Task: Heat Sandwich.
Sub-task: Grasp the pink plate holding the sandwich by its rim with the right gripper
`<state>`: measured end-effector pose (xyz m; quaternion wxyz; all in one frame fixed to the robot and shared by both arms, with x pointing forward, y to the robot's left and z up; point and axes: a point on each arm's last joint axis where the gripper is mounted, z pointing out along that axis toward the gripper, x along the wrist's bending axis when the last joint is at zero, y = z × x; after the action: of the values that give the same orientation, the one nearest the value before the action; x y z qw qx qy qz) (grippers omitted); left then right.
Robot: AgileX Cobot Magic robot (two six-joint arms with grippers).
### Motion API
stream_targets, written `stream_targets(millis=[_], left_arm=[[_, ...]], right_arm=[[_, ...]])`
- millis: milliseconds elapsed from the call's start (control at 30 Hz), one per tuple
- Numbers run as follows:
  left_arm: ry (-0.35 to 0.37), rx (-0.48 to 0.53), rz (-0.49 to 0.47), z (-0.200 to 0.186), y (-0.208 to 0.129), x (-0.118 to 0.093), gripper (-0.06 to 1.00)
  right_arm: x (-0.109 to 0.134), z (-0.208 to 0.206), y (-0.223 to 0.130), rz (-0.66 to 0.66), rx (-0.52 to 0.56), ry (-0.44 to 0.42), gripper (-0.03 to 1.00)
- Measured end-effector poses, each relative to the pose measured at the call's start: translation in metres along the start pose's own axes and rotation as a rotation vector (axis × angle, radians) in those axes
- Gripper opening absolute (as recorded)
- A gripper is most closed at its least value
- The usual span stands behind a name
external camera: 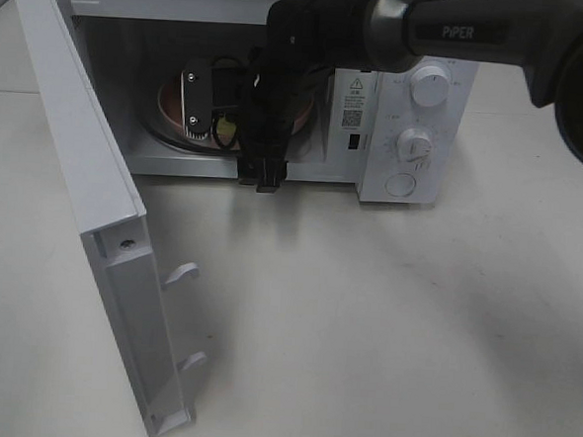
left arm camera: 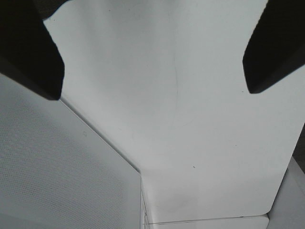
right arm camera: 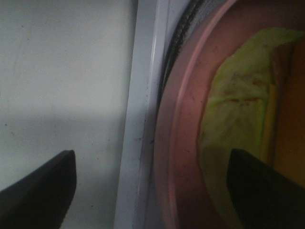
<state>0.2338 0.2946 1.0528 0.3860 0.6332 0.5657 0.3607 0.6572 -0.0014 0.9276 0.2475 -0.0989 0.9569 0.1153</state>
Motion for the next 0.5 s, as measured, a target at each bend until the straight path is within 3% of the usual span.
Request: stream_targets(millis=[400, 500], left_arm=[[0.000, 0.000, 0.000, 0.000, 0.000, 0.000, 0.97], [0.000, 0.000, 0.000, 0.000, 0.000, 0.000, 0.97]], right_arm=[[0.006, 0.021, -0.002, 0.045, 0.015, 0.033, 0.75], [0.005, 0.021, -0.002, 0.051, 0.012, 0.026, 0.59]])
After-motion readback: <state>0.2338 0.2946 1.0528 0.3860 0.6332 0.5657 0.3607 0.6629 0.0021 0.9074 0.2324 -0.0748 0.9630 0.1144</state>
